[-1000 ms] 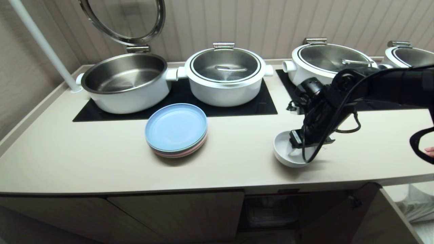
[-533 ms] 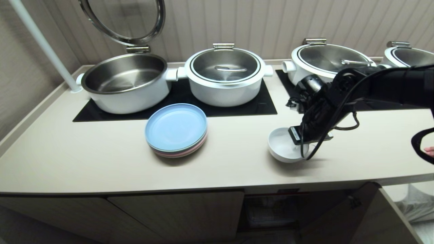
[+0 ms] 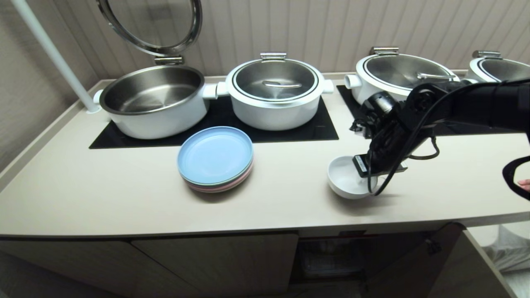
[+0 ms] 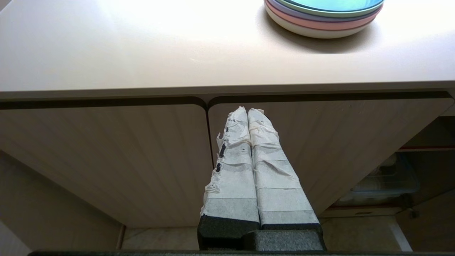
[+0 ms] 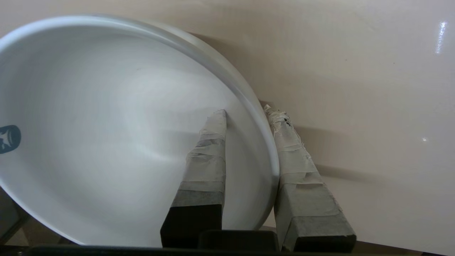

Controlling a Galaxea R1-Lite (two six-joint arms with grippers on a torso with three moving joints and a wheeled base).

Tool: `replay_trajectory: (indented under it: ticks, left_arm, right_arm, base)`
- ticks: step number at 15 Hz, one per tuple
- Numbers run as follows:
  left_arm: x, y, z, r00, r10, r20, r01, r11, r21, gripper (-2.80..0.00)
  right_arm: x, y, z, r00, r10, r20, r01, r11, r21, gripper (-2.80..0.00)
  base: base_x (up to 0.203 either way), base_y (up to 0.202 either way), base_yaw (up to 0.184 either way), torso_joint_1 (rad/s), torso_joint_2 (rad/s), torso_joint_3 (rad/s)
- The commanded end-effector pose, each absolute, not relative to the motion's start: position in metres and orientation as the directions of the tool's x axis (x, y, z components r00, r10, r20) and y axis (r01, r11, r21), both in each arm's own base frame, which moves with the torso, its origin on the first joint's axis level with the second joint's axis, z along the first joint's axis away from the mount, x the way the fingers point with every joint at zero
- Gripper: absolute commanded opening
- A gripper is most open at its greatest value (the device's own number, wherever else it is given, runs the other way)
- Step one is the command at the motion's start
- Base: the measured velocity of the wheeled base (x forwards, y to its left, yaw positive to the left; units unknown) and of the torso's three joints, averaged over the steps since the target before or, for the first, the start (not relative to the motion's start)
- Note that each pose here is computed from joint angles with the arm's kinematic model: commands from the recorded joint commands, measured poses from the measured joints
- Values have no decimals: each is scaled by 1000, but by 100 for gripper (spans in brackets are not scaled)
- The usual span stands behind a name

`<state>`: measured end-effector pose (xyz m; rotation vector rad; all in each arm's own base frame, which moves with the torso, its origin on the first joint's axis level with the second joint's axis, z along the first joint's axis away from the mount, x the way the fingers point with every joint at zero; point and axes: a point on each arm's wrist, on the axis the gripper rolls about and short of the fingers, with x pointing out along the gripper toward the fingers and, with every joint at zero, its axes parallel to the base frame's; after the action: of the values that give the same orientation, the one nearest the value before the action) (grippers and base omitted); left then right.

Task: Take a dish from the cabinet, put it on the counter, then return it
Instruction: Pick up the bowl from the table

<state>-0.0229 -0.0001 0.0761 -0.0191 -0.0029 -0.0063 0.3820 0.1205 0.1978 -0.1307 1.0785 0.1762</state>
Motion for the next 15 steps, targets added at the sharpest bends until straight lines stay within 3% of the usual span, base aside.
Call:
replay_trajectory:
  ticks: [1, 15]
  left_arm:
    - [-23, 0, 76, 1000, -5, 3, 6, 1000, -20, -280]
    - [-23, 0, 76, 1000, -6, 3, 7, 1000, -20, -280]
  right_arm:
    - [381, 121, 199, 459, 78, -885, -187, 982, -10, -280]
    - [332, 106, 241, 491, 105, -865, -108, 992, 60, -280]
  base:
    - [0, 0, 0, 0, 0, 0]
    - [0, 0, 0, 0, 0, 0]
